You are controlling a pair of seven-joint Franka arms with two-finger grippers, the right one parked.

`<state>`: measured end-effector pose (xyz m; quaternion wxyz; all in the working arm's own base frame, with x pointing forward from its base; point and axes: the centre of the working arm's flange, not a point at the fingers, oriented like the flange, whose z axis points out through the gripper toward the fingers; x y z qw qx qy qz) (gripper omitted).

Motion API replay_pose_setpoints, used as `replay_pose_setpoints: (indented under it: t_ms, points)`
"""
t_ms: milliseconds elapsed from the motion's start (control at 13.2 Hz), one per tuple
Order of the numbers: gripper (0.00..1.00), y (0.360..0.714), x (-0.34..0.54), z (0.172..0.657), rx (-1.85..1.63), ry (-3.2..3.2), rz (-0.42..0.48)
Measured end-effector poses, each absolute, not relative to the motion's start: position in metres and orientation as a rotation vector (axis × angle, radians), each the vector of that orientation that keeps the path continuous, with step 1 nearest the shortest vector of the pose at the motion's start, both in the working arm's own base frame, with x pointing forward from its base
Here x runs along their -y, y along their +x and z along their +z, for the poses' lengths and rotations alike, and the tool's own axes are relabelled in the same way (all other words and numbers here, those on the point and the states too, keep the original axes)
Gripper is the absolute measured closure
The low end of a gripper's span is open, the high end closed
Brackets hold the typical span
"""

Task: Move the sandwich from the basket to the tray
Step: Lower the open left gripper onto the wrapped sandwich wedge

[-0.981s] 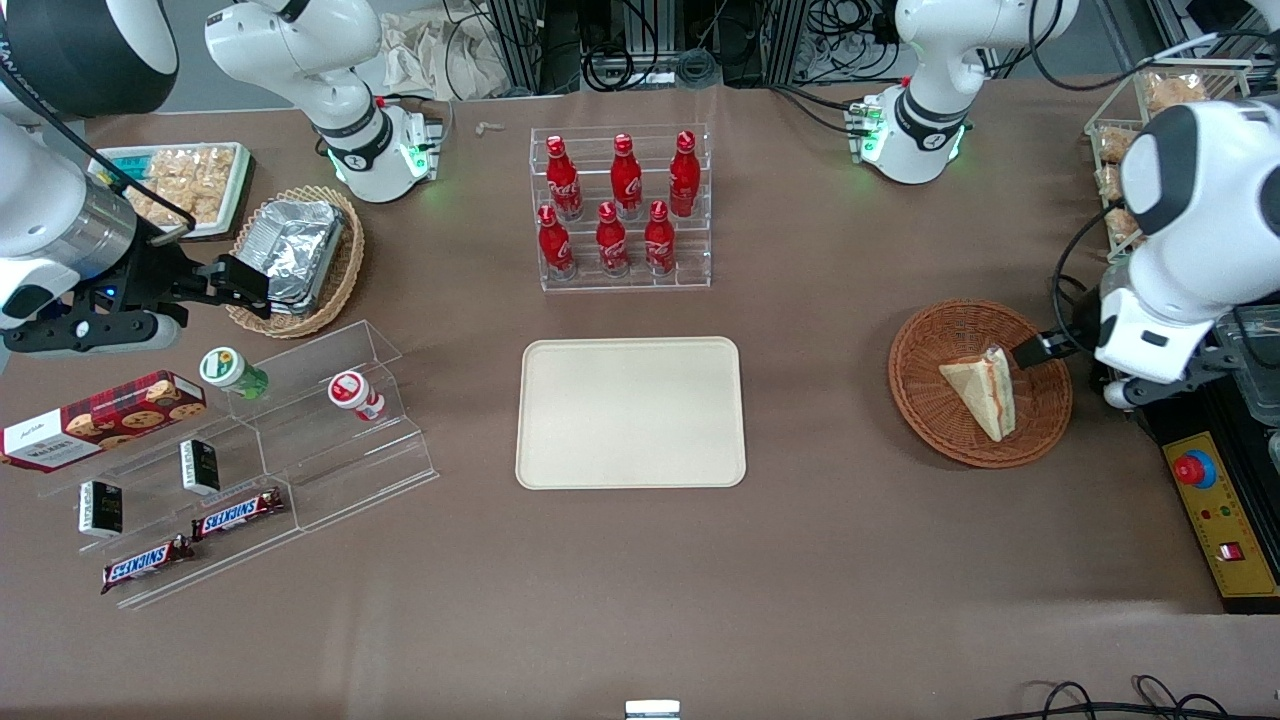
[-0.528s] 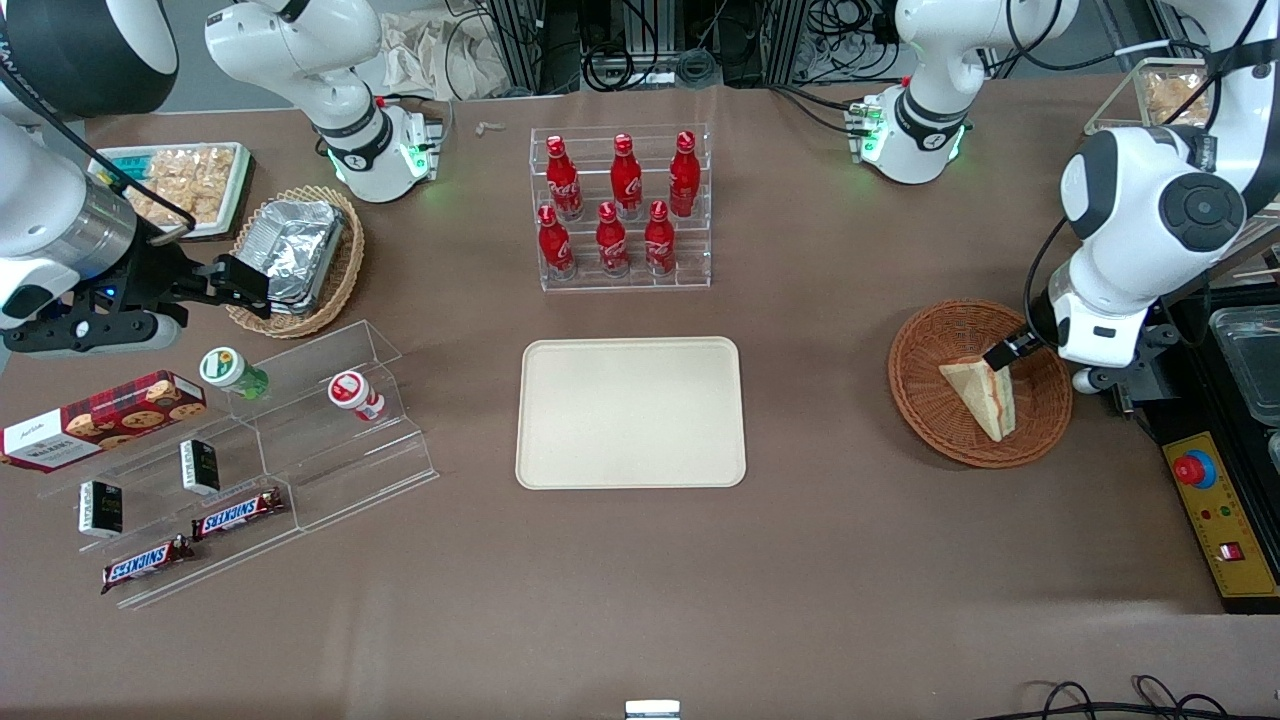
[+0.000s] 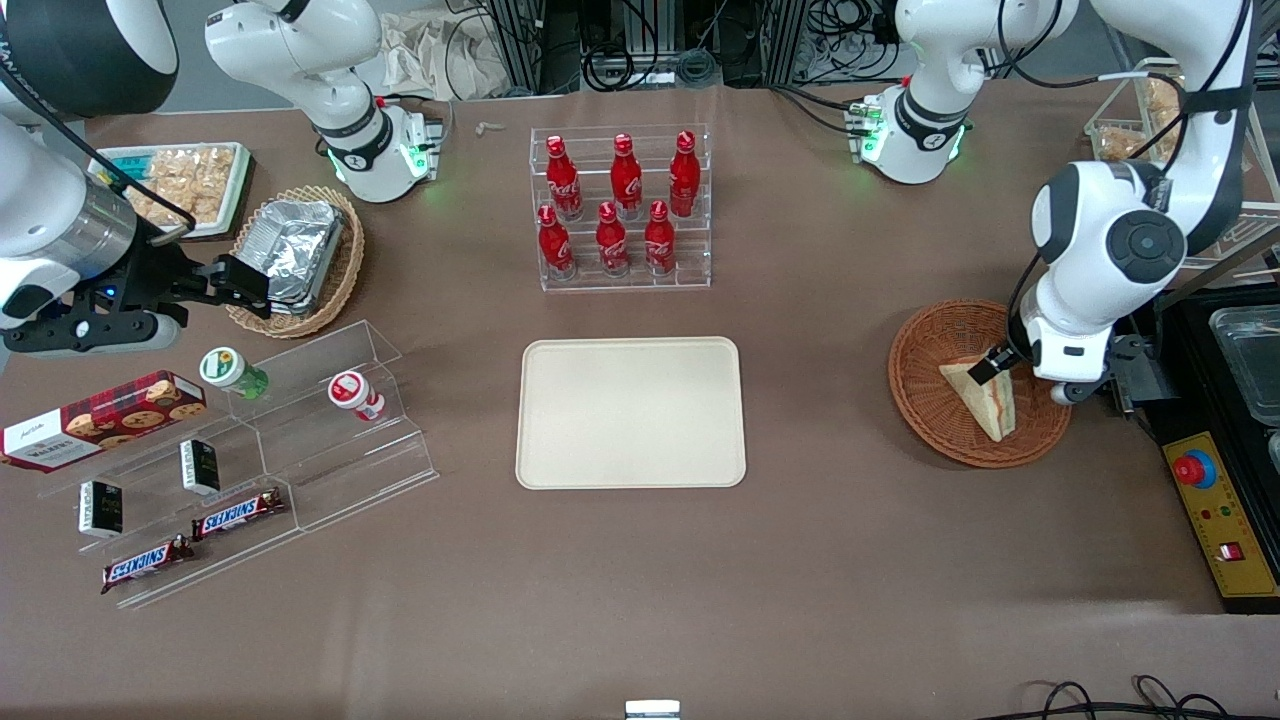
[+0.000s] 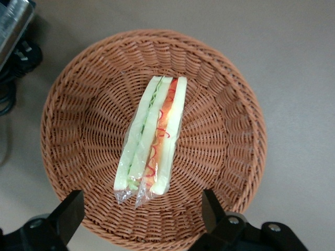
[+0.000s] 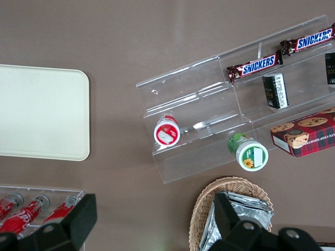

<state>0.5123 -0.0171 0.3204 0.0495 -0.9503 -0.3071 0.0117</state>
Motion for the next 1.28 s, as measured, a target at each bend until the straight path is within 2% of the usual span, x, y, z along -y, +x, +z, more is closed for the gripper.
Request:
replay_pose_setpoints:
  t_ms: [906,1283]
  points:
    - [0.00,0.497,-0.001,0.262,0.942,-2.894,0.019]
    - [0.10,0.497,0.000,0.253,0.939,-2.897,0.023]
